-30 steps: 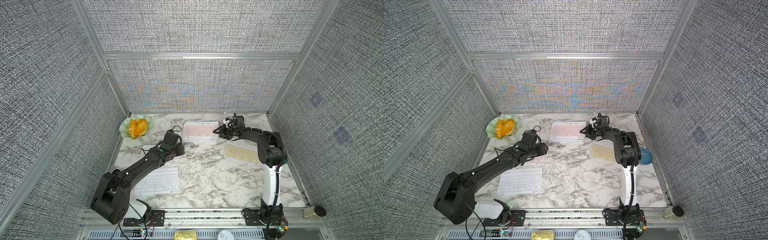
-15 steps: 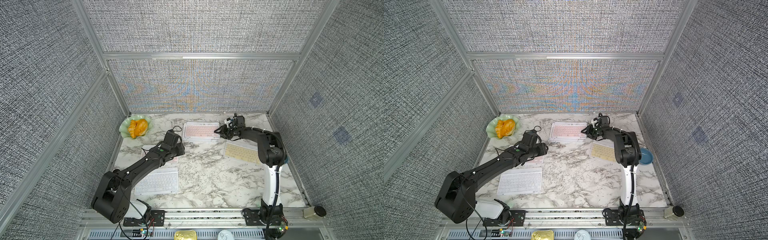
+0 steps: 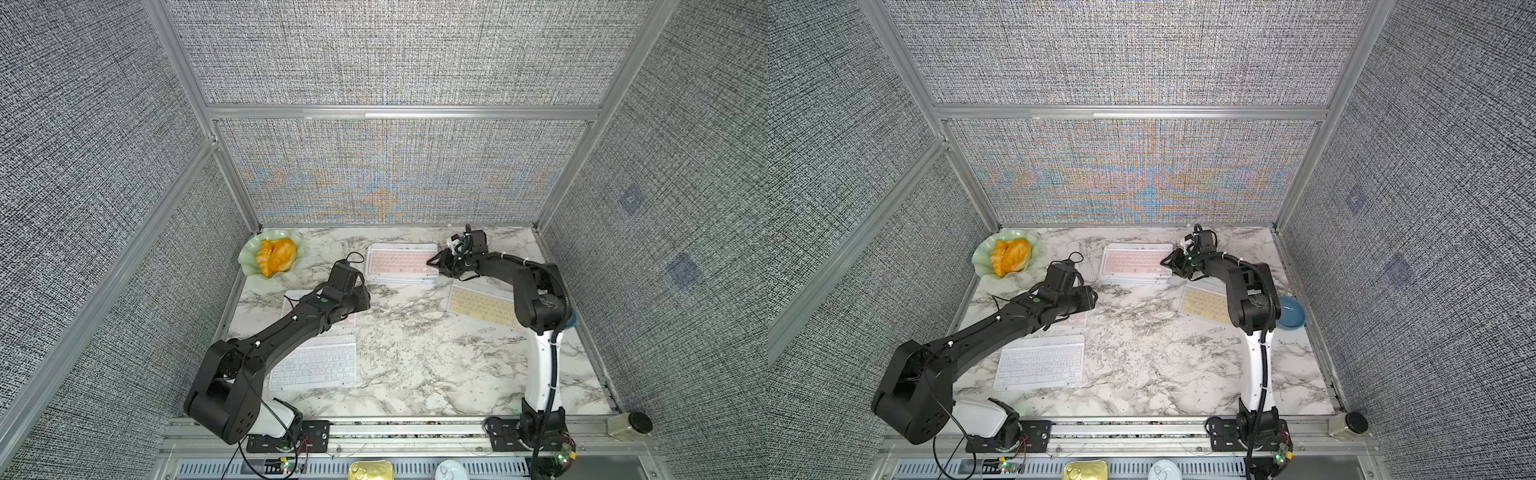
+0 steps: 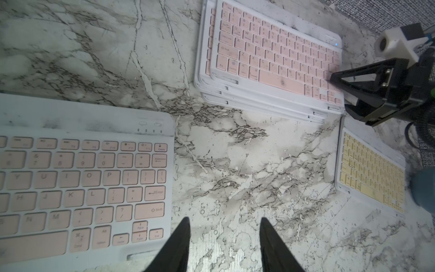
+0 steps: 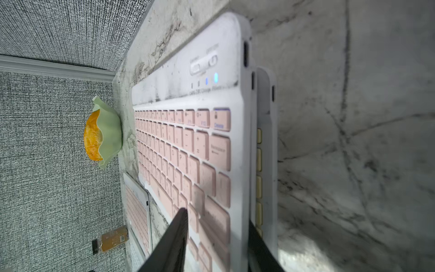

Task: Stack the numeric keypads
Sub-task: Place the numeric keypad at the numeric keypad.

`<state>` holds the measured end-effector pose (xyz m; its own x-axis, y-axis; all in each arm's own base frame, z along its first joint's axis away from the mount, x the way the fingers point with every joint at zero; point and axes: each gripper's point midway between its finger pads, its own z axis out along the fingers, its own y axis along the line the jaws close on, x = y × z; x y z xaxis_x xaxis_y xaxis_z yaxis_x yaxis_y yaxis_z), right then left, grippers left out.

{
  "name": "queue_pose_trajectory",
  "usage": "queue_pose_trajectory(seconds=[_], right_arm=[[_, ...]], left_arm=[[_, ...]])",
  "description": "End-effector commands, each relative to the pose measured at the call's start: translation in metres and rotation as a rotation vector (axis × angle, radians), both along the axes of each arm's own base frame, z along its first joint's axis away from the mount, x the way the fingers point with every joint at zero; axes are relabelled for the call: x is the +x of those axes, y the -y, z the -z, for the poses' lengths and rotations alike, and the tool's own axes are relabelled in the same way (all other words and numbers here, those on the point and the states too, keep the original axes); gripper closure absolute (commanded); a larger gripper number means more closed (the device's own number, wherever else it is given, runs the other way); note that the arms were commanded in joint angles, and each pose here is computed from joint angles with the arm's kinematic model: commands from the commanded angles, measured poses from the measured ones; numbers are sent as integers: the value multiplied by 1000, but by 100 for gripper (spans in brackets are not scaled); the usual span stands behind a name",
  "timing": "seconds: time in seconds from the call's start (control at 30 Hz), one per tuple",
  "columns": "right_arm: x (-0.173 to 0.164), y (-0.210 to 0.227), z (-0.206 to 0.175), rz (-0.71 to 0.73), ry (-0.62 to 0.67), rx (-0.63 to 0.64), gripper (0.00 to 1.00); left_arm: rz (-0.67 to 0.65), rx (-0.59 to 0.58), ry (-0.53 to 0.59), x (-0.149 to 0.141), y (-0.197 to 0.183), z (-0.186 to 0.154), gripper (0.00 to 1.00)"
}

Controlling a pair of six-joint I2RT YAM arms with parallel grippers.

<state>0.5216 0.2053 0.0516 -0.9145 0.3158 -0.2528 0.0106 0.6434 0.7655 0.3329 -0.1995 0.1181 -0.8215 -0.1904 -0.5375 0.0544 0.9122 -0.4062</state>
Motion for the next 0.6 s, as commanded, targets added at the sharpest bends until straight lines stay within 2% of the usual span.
queue_pose_trajectory(seconds=[0.0, 0.27, 0.57], right_arm=[[-4, 2, 2, -3, -9, -42, 61], [-4, 9, -3, 11, 9, -91, 56], [-6, 20, -9, 30, 26, -168, 55]], left_arm=[[10, -6, 3, 1, 2, 1, 51], [13, -9, 4, 1, 3, 1, 51], [13, -9, 5, -1, 2, 1, 51]])
